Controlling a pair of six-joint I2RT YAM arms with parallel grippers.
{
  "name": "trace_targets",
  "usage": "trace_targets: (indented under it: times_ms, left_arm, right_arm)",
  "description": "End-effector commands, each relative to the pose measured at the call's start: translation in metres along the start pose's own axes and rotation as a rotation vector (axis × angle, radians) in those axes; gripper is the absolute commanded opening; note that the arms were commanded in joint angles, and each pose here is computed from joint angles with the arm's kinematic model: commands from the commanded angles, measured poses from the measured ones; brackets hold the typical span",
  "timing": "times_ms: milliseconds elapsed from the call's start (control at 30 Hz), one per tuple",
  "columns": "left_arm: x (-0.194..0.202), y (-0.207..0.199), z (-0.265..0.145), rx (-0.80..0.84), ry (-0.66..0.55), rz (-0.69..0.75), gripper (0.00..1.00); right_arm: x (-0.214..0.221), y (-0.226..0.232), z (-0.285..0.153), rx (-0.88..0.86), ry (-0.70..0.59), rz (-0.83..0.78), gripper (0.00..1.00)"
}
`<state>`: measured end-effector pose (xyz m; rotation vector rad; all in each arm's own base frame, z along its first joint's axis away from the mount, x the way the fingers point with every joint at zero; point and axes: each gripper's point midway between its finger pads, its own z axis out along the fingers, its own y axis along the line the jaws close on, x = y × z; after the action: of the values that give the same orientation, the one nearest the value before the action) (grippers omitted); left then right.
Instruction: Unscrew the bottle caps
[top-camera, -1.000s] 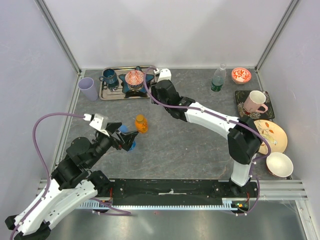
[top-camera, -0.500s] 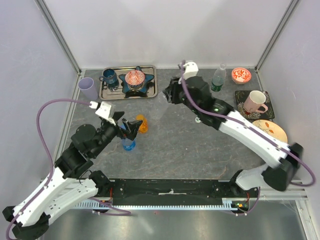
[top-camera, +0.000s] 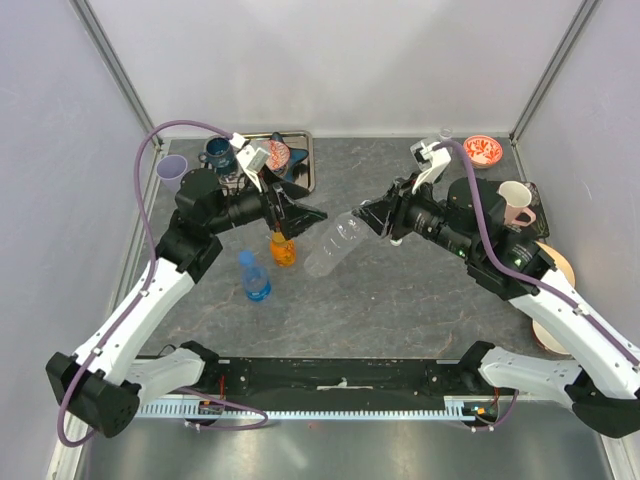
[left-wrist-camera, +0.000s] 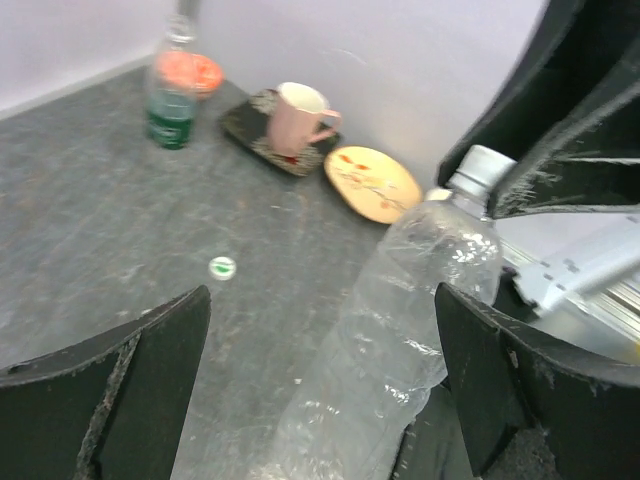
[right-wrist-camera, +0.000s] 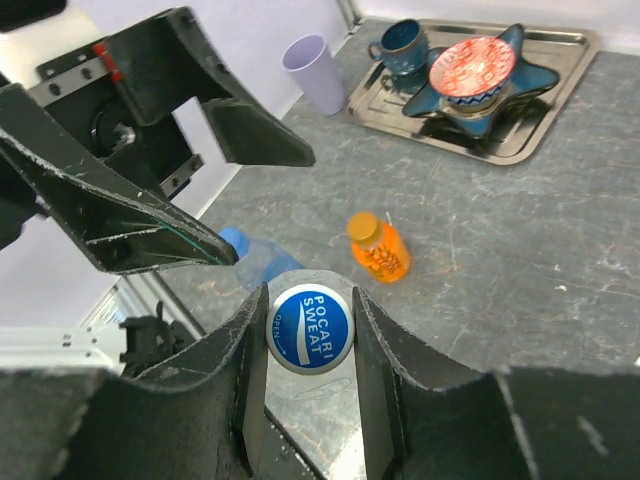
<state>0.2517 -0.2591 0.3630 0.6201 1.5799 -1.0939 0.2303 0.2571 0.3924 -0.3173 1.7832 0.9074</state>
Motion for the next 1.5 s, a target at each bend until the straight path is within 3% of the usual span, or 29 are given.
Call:
trace_targets:
  times_ms: [0, 133, 600, 1167, 1200, 1233, 1300, 1333, 1400, 1467]
  left_arm:
    - [-0.002, -0.059, -0.01, 0.392, 0.043, -0.025, 1.0]
    - [0.012, -0.073, -0.016, 0.525, 0.083, -0.031, 1.0]
    - [0.058, -0.08, -0.013, 0.546, 0.171, -0.042, 1.0]
    - [0.076, -0.079, -0.011, 0.518, 0.198, -0.043, 0.63]
    - [0.076, -0.079, -0.011, 0.514, 0.195, -0.039, 0.61]
    - [0.074, -0.077, -0.009, 0.495, 0.186, -0.031, 0.6]
    - [0.074, -0.074, -0.009, 0.462, 0.18, -0.014, 0.59]
    - [0.071, -0.064, -0.003, 0.392, 0.158, -0.005, 0.57]
    - [0.066, -0.051, 0.002, 0.297, 0.127, 0.017, 0.56]
    - [0.063, -0.046, 0.006, 0.244, 0.104, 0.053, 0.54]
  right_arm:
    - [0.005, 0.017, -0.011, -0.099, 0.024, 0.033, 0.0]
    - [0.007, 0.027, -0.007, -0.156, 0.029, 0.057, 0.0]
    - [-0.003, 0.053, 0.016, -0.288, 0.011, 0.116, 0.0]
    - [-0.004, 0.055, 0.014, -0.3, 0.005, 0.123, 0.0]
    - [-0.005, 0.055, 0.014, -0.294, 0.002, 0.125, 0.02]
    - [-0.007, 0.054, 0.013, -0.285, -0.004, 0.124, 0.32]
    - [-0.011, 0.052, 0.011, -0.263, -0.01, 0.12, 0.51]
    - [-0.013, 0.05, 0.011, -0.25, -0.015, 0.119, 0.67]
    - [-0.024, 0.045, 0.009, -0.204, -0.043, 0.116, 0.82]
    - [-0.033, 0.036, 0.009, -0.143, -0.075, 0.121, 0.88]
